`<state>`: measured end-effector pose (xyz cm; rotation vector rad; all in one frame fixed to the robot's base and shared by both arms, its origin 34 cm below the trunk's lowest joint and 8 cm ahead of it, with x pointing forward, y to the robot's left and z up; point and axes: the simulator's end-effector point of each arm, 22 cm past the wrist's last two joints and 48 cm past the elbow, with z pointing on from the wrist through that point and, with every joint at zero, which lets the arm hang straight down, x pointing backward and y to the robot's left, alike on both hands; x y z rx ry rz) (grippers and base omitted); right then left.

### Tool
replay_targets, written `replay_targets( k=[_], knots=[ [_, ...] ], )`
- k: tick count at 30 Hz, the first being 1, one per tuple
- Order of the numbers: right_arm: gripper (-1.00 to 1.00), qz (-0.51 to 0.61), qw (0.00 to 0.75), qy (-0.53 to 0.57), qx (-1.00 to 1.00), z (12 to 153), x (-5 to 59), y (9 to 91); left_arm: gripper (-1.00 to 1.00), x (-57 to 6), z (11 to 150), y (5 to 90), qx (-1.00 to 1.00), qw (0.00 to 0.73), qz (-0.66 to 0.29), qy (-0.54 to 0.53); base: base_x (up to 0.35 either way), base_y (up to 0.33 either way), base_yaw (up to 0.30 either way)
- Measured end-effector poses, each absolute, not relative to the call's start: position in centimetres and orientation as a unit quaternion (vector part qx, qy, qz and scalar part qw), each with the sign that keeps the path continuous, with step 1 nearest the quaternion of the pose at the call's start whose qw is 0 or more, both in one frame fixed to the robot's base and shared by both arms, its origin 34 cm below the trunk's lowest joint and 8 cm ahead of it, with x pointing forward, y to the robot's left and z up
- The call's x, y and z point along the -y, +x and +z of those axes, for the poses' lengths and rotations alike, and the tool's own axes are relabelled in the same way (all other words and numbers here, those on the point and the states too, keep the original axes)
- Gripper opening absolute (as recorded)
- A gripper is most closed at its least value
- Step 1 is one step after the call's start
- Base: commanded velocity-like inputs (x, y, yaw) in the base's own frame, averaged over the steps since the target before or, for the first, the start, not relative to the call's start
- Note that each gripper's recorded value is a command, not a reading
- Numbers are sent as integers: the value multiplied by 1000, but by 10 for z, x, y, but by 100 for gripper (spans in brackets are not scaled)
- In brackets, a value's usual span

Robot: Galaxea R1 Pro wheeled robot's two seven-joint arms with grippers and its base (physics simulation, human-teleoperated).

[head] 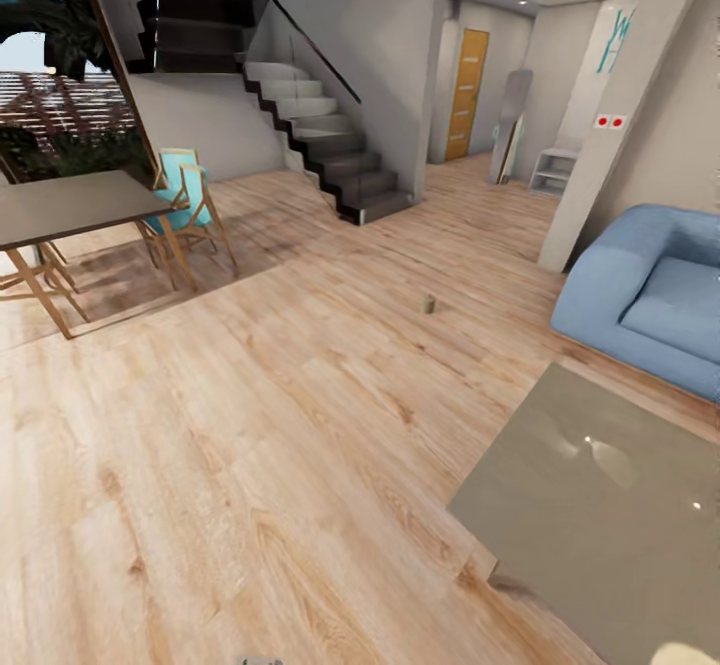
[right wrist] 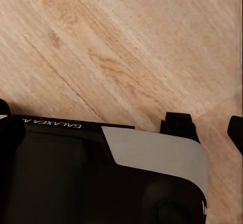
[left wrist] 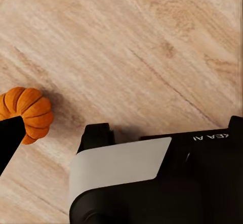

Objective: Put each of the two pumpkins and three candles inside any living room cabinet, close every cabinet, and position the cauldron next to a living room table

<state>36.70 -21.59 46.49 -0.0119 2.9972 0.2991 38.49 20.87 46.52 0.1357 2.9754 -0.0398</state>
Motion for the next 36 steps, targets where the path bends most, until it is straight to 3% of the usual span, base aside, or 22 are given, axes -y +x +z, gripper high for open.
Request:
replay_targets(
  k=[5, 18, 27, 36],
  knots=[
    [100, 100, 66, -7, -993, 465, 213, 368, 100, -210, 465, 386, -995, 83, -12, 45, 35, -31, 10],
    [100, 100, 64, -10, -993, 463, 212, 364, 100, -207, 463, 383, -996, 79, -15, 45, 9, -48, 223],
    [100, 100, 60, -9, -993, 461, 212, 361, 100, -207, 461, 379, -996, 75, -15, 45, 215, -218, 245],
    [100, 99, 55, -10, -993, 459, 212, 357, 100, -208, 459, 376, -996, 71, -15, 45, 264, -18, 246]
  ],
)
